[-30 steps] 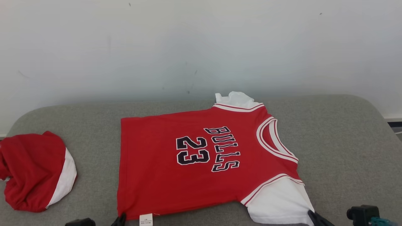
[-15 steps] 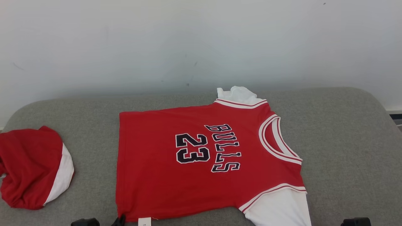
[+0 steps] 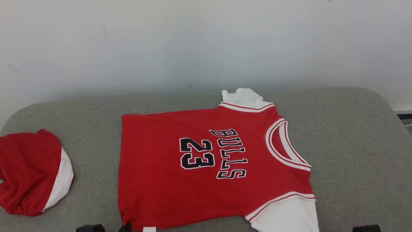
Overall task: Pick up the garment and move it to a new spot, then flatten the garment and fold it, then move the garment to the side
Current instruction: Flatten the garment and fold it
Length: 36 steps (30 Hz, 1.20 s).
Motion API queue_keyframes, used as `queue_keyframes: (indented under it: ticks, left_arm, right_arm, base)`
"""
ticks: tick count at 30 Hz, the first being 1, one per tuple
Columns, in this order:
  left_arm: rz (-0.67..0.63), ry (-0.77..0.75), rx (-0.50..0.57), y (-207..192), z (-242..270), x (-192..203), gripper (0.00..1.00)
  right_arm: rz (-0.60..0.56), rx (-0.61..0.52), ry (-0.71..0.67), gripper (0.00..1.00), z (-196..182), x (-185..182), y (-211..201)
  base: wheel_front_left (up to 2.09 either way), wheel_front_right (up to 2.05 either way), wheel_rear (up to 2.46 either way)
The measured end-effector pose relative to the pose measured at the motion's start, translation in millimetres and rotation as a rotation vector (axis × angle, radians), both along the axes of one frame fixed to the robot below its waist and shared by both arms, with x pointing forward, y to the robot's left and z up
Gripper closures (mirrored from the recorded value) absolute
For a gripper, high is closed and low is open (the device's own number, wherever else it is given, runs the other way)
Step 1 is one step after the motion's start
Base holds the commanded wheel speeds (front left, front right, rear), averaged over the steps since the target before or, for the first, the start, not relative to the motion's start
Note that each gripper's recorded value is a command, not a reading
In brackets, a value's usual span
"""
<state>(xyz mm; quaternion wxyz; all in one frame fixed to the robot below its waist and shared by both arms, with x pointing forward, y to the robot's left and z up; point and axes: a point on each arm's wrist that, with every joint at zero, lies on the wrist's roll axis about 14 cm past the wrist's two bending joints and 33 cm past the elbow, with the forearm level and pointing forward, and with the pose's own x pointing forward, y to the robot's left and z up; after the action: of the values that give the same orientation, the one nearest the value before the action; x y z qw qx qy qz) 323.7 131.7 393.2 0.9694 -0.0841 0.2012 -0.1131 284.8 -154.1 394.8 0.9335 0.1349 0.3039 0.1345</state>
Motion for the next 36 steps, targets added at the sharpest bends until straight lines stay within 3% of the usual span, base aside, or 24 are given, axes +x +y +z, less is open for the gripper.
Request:
queue_keyframes:
  ticks: [1,2,3,14,23,32,36]
  left_arm:
    - [0.001,0.004,0.0,-0.2,-0.9,-0.5,0.9]
    - [0.003,0.007,0.0,0.0,-1.7,-0.8,0.41]
    - [0.005,0.011,0.001,0.5,-2.6,-1.1,0.0]
    - [0.087,-0.024,-0.01,19.8,6.4,4.0,0.0]
    - [0.155,-0.122,-0.021,36.6,32.2,13.1,0.0]
    - [0.243,-0.207,-0.033,65.3,57.5,16.8,0.0]
    - [0.244,-0.255,-0.04,65.8,71.6,19.4,0.0]
  right_arm:
    - [0.003,-0.001,0.0,0.75,-0.1,0.1,0.7]
    - [0.006,-0.005,0.007,0.06,-1.1,-0.3,1.1]
    - [0.001,-0.006,0.009,0.0,-1.3,0.1,0.5]
    - [-0.125,0.041,-0.158,0.0,39.0,33.3,-25.6]
    - [-0.103,0.05,-0.378,0.0,80.2,50.7,-10.7]
    - [-0.152,0.037,-0.577,0.0,125.3,66.8,-22.8]
    - [-0.16,-0.005,-0.606,0.0,129.5,68.6,-30.5]
  base:
    - [0.0,0.0,0.0]
    - [0.0,0.0,0.0]
    - [0.0,0.0,0.0]
    - [0.0,0.0,0.0]
    - [0.0,0.0,0.0]
    - [0.0,0.0,0.0]
    - [0.0,0.0,0.0]
